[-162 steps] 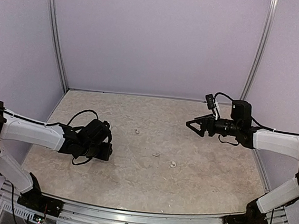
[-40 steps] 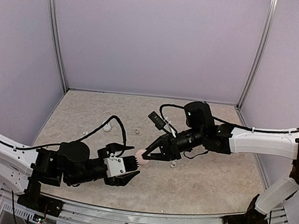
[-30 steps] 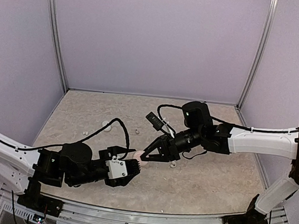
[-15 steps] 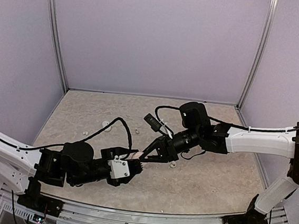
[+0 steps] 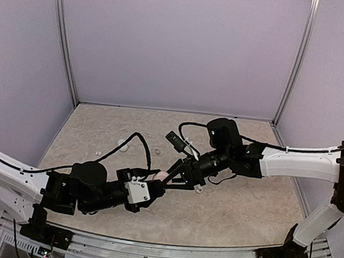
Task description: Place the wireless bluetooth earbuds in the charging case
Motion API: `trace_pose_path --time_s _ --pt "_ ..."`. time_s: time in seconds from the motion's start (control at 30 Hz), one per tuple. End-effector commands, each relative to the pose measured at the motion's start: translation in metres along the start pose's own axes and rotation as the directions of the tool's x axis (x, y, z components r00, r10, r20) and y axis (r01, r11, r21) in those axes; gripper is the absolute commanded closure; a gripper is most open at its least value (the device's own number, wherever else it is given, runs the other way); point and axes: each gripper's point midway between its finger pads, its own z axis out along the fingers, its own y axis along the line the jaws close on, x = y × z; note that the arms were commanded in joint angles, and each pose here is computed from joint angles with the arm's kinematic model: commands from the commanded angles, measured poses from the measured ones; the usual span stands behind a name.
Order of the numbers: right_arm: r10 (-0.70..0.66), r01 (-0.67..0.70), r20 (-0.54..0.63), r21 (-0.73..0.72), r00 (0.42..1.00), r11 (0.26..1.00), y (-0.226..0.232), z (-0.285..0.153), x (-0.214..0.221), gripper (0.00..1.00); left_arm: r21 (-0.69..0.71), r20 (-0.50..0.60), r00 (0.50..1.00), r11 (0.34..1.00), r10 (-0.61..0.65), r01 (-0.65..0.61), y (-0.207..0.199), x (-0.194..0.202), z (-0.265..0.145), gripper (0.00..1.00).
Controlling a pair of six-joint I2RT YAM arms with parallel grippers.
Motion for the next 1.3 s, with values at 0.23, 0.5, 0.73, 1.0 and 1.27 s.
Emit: trace_pose_path --time_s 0.23,0.5,0.73,1.0,1.27 --pt "-0.051 0.044 0.156 0.044 0.986 0.998 0.01 -0.022 -0.02 0.54 -0.16 0.082 0.993 0.983 -0.079 0.091 0.033 -0.024 0.008 0.64" --pt "-0.03 0.019 0.2 0.059 0.979 0.998 0.006 -0.025 -0.022 0.62 -0.214 0.075 0.994 0.973 -0.075 0.089 0.04 -0.023 0.01 0.67" --pt "-0.014 0.005 0.239 0.04 0.971 0.999 0.005 -0.028 -0.022 0.68 -0.249 0.088 0.993 0.964 -0.079 0.098 0.046 -0.027 0.011 0.68" --pt "-0.009 0.001 0.288 0.028 0.958 1.0 0.006 -0.03 -0.027 0.72 -0.271 0.091 0.992 0.957 -0.082 0.104 0.048 -0.028 0.013 0.69" --pt "-0.009 -0.002 0.32 0.036 0.947 0.999 0.003 -0.033 -0.03 0.66 -0.276 0.108 0.99 0.954 -0.087 0.114 0.048 -0.032 0.015 0.7"
